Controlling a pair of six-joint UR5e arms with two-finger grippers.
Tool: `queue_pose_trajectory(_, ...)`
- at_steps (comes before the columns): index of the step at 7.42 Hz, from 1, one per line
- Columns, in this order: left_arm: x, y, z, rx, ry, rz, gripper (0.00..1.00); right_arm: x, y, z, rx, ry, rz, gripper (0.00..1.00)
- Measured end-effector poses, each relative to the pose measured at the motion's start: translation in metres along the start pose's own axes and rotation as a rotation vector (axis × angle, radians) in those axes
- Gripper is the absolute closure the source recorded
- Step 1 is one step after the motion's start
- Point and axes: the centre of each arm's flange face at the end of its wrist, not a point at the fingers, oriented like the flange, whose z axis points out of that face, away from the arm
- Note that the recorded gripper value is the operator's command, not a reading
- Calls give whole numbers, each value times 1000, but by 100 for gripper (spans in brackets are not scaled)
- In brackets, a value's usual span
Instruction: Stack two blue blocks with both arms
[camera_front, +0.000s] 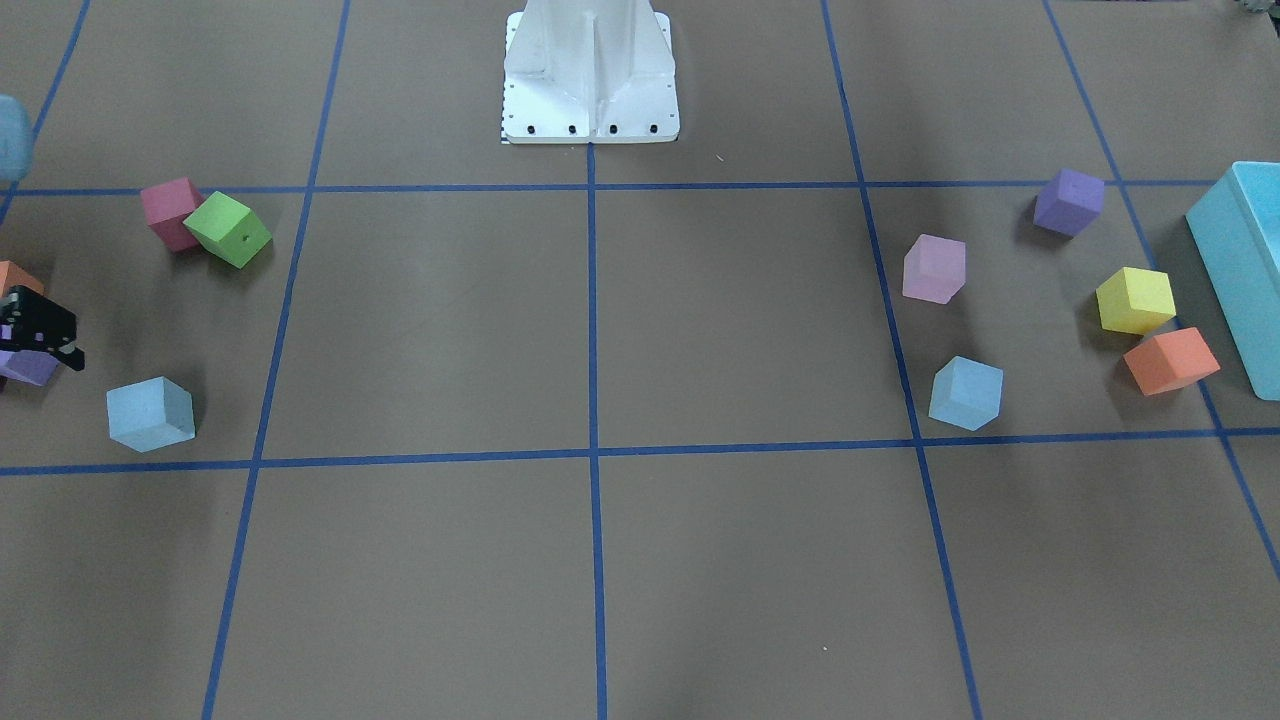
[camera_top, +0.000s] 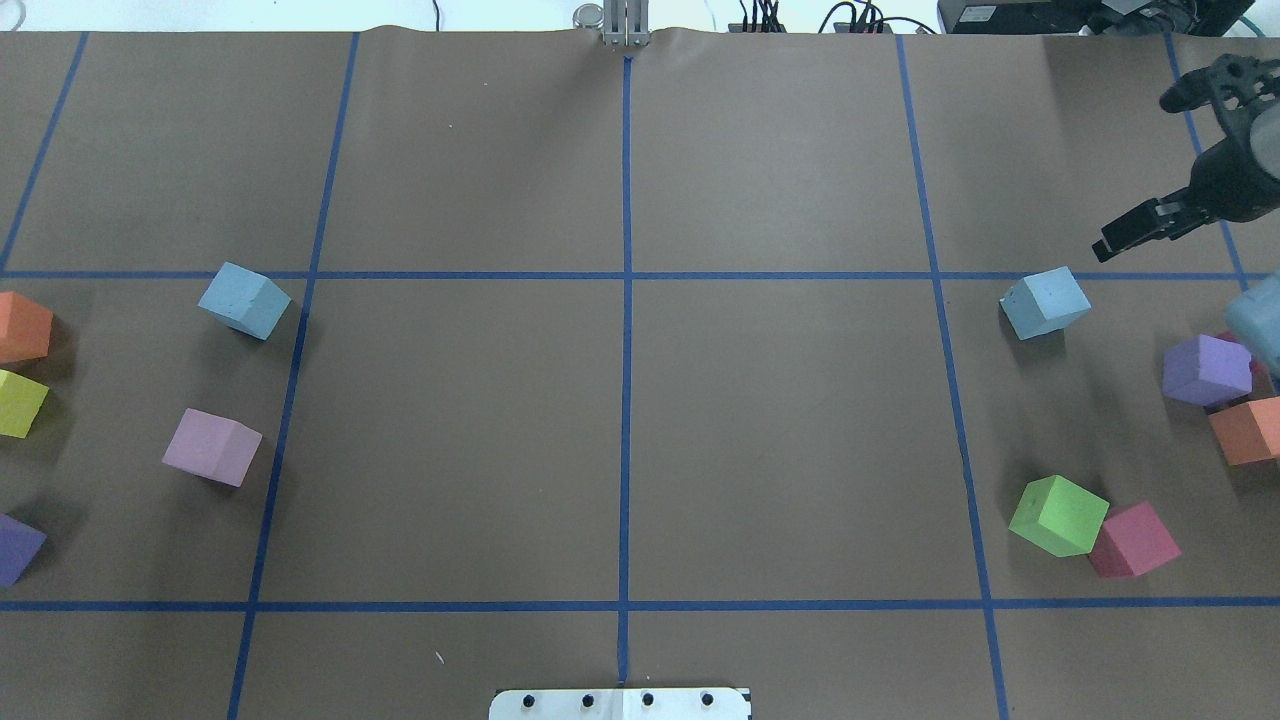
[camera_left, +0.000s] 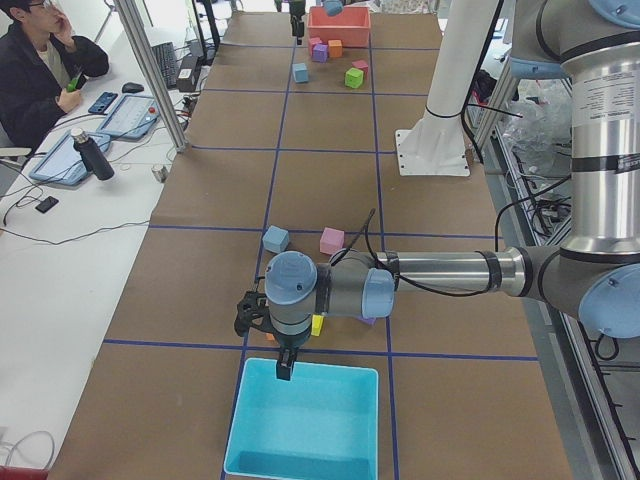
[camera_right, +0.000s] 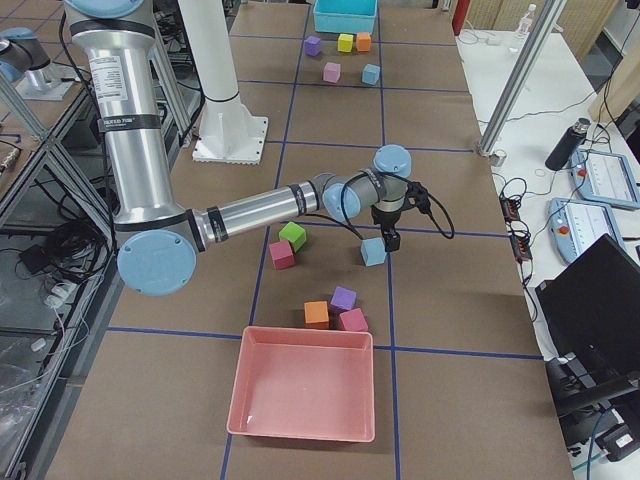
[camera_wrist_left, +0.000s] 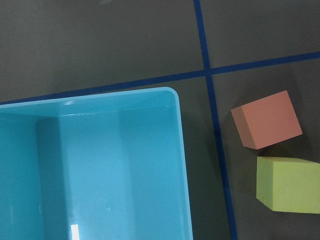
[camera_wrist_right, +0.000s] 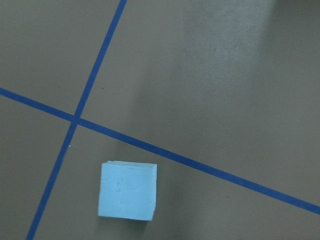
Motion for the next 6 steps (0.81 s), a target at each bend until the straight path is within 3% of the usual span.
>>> queue_pose_trajectory(3,0,0,0,0,0,0,2,-13,-6,56,-20,23,-17,0)
queue_pose_trajectory(6,1,-1,1,-1,0,4,2,-25,-8,77,-20,26,29,0)
